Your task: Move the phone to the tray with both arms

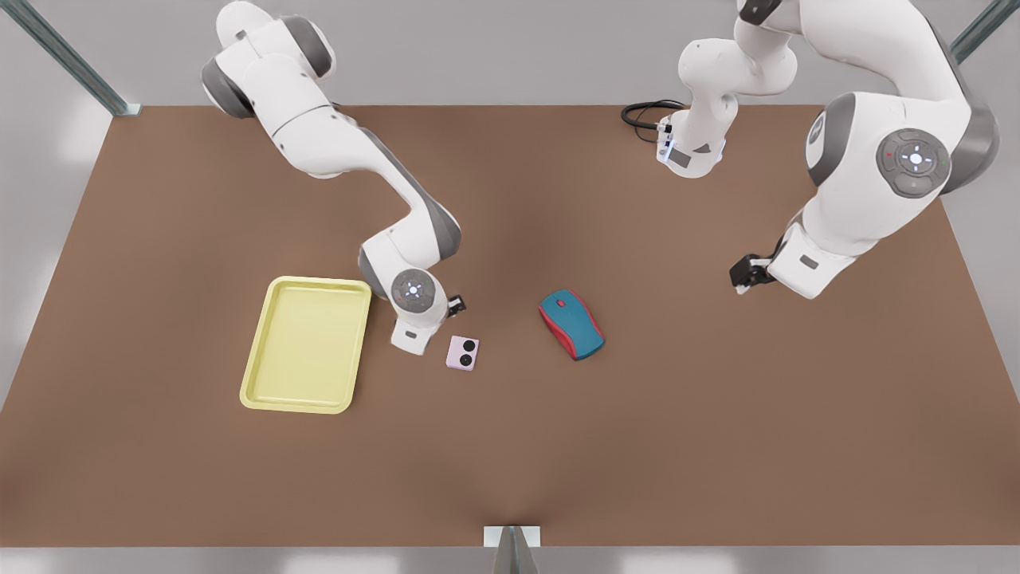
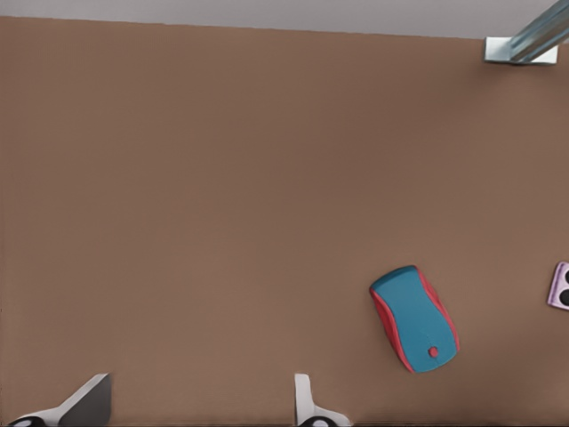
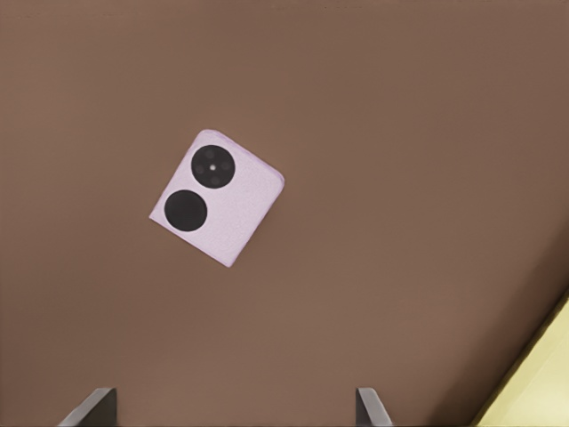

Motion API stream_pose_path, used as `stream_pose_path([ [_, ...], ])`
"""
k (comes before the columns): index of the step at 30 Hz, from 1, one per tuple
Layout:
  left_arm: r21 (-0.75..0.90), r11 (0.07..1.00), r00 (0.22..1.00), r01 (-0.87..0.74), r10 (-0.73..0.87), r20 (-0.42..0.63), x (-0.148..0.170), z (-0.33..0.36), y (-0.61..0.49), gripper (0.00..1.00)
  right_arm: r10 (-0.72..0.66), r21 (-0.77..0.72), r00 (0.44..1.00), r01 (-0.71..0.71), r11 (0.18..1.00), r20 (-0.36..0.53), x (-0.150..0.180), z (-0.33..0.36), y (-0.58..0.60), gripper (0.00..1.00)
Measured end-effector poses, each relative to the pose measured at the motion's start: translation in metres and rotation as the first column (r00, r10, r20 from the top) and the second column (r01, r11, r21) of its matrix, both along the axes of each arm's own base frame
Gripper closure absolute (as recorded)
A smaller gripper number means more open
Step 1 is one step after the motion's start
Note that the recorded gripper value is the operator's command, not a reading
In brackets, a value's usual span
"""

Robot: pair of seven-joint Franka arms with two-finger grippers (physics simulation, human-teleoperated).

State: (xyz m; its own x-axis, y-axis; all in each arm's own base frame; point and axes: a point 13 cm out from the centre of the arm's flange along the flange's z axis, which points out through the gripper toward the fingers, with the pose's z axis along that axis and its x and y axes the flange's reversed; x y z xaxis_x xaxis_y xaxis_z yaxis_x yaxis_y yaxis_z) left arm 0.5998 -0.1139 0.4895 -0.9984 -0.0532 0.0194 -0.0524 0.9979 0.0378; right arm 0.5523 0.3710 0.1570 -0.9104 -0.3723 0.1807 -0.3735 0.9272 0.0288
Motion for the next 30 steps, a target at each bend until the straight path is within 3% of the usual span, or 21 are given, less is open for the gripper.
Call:
stream_pose_path([
  [3, 0.007, 0.999, 0.999, 0.035, -0.035, -0.025, -0.004, -0.003, 0.007, 0.0, -0.073, 0.003, 0.996, 0.073, 0.997, 0.05, 0.005, -0.022, 0.025, 0.0],
  [6, 0.011, 0.998, 0.997, 0.067, -0.066, -0.047, -0.007, -0.007, 0.01, 0.0, -0.174, 0.036, 0.979, 0.171, 0.985, 0.104, 0.034, -0.041, 0.05, 0.0],
  [11, 0.011, 0.993, 0.991, 0.114, -0.113, -0.065, -0.009, -0.01, 0.01, 0.0, -0.369, 0.061, 0.918, 0.364, 0.93, 0.147, 0.068, -0.051, 0.032, 0.0],
  [22, 0.009, 0.987, 0.982, 0.163, -0.161, -0.1, -0.022, -0.004, 0.016, 0.0, -0.55, 0.007, 0.811, 0.56, 0.829, 0.199, 0.067, -0.073, 0.022, 0.0],
  [30, 0.008, 0.983, 0.976, 0.184, -0.182, -0.117, -0.026, -0.004, 0.017, 0.0, -0.605, -0.039, 0.774, 0.621, 0.783, 0.184, 0.028, -0.101, 0.029, 0.0],
])
